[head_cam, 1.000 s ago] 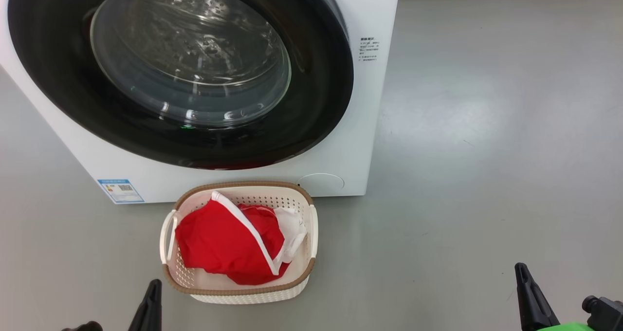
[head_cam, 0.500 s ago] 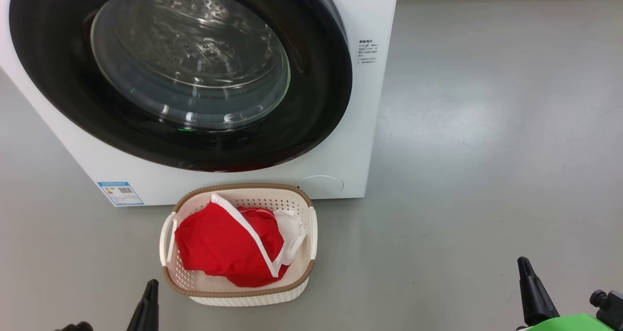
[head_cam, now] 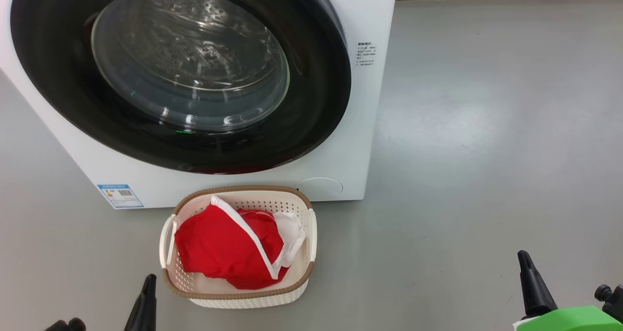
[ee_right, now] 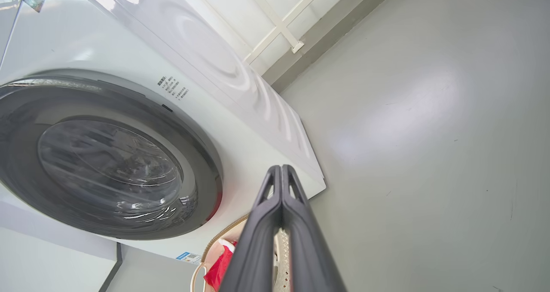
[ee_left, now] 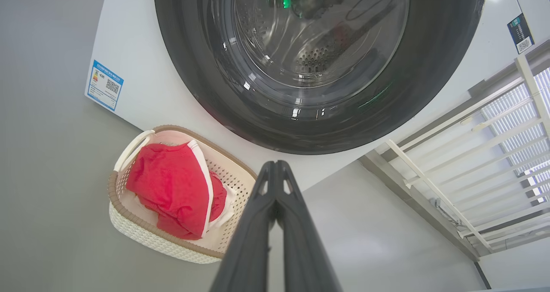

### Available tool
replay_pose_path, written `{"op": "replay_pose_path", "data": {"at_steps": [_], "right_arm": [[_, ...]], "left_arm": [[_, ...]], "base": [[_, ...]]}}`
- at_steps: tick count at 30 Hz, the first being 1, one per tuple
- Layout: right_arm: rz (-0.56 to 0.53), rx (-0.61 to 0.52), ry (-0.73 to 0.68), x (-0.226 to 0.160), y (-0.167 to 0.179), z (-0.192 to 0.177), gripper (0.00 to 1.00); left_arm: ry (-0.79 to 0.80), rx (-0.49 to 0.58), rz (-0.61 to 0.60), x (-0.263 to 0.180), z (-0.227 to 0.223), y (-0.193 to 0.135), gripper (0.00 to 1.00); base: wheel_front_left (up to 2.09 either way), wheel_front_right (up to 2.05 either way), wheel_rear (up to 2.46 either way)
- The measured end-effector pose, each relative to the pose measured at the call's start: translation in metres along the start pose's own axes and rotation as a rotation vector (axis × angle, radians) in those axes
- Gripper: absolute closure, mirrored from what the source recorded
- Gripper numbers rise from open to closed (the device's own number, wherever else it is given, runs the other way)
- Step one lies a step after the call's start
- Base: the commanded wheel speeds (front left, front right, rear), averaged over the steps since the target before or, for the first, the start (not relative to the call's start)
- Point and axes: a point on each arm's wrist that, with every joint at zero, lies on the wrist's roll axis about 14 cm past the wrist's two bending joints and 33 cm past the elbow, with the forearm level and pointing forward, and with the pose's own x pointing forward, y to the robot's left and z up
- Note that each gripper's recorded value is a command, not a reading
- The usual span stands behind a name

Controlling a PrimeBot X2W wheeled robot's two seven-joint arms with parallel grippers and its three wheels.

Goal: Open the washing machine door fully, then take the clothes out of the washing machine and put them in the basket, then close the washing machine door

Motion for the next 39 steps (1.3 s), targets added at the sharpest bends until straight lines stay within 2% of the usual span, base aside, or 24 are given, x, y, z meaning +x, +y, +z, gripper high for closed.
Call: {"op": "replay_pose_path", "data": {"at_steps": [39], "right_arm": [[0.048,0.371,0.017,0.011,0.019,0.011,1.0]], "left_arm": [[0.016,-0.414,-0.03,0.009,0.006,-0.016,1.0]], "base": [[0.0,0.0,0.0]]}}
